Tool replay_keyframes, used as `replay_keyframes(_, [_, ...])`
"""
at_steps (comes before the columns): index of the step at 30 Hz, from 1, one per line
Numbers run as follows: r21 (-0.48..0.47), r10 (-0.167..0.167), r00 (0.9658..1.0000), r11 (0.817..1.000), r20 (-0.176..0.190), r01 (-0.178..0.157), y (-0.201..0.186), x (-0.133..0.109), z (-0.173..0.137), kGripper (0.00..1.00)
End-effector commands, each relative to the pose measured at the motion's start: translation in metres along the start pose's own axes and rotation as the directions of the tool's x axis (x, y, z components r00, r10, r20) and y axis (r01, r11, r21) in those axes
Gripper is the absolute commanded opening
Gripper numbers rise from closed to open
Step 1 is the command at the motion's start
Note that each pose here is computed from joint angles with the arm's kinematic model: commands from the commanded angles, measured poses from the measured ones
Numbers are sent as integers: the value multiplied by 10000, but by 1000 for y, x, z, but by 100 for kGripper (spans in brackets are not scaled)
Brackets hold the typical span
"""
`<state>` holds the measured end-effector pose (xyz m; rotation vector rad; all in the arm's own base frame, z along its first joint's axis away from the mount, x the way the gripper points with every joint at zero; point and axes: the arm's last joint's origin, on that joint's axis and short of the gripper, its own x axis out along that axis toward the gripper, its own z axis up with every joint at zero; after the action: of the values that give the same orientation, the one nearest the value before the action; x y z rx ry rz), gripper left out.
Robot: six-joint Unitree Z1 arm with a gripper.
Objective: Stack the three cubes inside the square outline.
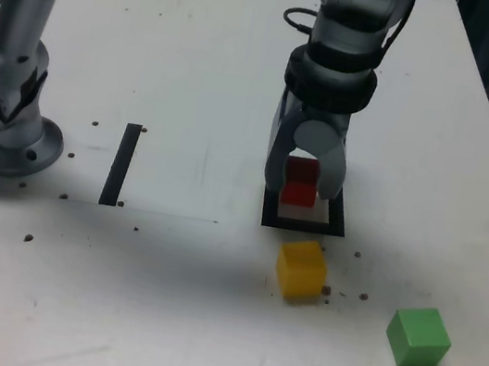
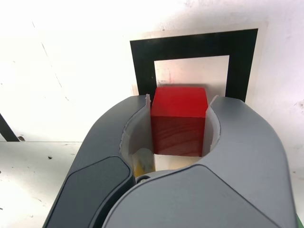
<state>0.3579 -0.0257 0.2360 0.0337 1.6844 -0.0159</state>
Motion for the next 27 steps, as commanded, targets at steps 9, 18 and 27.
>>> replay_keyframes(9, [1,-37,9993,10000,-379,37,2,9,1,33])
replay_keyframes(18, [38,6,9997,10000,-240,-6,5,11,5,49])
replay_keyframes(27, [91,2,10000,10000,15,-2,5,10,9,69])
